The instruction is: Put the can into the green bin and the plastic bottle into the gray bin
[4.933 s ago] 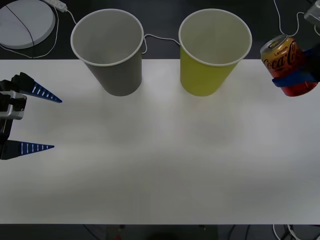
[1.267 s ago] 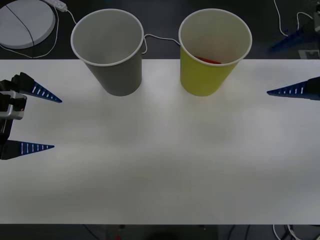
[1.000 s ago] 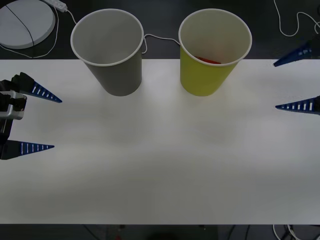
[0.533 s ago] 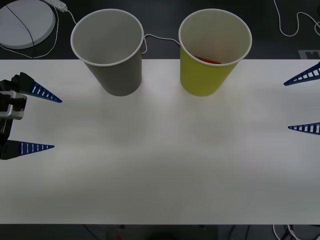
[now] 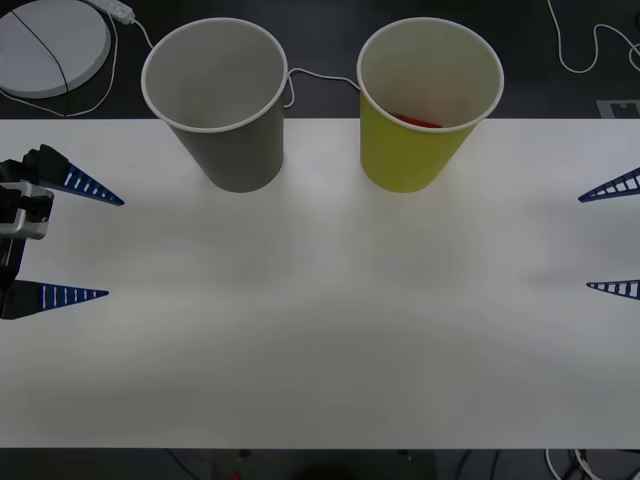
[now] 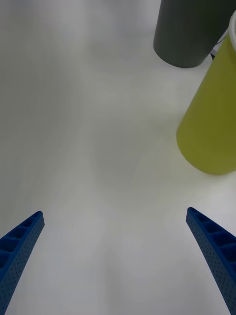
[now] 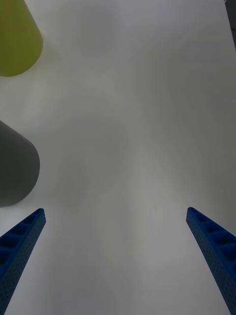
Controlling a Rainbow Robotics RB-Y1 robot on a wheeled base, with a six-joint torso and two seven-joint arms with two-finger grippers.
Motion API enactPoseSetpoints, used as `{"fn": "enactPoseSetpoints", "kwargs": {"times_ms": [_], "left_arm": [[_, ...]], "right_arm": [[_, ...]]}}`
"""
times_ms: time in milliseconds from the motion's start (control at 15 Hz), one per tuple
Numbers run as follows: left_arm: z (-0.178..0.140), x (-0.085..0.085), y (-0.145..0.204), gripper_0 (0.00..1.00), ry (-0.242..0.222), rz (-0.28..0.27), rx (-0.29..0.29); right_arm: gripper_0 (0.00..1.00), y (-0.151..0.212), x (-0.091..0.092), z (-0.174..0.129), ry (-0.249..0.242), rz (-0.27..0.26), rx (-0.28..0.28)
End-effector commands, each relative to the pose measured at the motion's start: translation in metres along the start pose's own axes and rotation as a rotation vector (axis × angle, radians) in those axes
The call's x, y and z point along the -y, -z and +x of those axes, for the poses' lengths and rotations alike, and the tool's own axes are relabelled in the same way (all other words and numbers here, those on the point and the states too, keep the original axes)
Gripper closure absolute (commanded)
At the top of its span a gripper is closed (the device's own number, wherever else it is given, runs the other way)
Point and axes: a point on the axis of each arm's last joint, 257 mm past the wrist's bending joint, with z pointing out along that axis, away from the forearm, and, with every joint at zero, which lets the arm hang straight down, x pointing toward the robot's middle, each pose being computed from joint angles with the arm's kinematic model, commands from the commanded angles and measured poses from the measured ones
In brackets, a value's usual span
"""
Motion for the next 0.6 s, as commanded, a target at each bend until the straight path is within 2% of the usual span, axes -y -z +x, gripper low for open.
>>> {"fn": "enactPoseSetpoints", "kwargs": {"times_ms": [67, 600], "left_arm": [[0.0000, 0.0000, 0.0000, 0.00, 0.000, 0.000, 0.000], [0.0000, 0.0000, 0.0000, 0.00, 0.000, 0.000, 0.000]], "right_arm": [[0.00, 0.0005, -0.0065, 0.0020, -0.013, 0.005, 0.021], [0.00, -0.0005, -0.0073, 0.0029, -0.014, 0.017, 0.030]]}}
